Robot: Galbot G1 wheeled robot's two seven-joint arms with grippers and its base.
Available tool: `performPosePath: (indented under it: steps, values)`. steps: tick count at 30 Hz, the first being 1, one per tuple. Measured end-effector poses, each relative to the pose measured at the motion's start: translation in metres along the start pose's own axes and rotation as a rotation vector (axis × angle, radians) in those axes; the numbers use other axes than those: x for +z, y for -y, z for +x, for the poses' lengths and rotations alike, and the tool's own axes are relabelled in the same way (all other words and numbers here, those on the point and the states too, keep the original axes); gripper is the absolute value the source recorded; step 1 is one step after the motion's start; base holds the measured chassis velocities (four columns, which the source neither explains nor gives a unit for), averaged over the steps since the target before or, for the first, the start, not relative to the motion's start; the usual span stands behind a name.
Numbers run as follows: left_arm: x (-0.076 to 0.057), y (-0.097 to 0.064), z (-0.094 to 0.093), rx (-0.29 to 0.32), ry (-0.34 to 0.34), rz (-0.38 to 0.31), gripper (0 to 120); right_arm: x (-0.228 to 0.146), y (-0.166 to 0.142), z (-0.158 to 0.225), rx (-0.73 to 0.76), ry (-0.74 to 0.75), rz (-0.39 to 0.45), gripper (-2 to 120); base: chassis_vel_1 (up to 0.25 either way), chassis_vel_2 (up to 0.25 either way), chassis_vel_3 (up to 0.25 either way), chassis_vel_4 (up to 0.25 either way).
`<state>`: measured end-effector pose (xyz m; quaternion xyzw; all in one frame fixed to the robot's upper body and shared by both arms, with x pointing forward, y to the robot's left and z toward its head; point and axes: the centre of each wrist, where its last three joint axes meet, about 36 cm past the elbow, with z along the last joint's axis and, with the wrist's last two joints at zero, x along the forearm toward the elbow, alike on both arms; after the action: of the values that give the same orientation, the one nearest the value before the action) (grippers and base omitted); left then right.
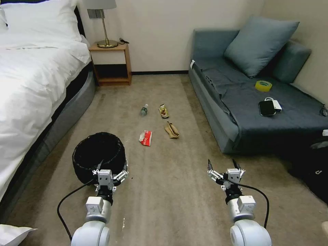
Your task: Pick up the trash bin, then pick up the garbage on the floor and place it into the trash bin.
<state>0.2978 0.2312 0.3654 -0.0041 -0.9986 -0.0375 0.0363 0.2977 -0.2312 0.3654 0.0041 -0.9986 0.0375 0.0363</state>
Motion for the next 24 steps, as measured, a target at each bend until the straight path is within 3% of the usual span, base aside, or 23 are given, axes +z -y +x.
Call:
performPosePath:
  steps: [24]
  values:
    - [0.0000,0.0000,0.0000,0.000,0.000,0.000,100,0.0000,0.0000,0.0000,0.000,0.000,0.000,100,0.000,0.000,0.000,0.000]
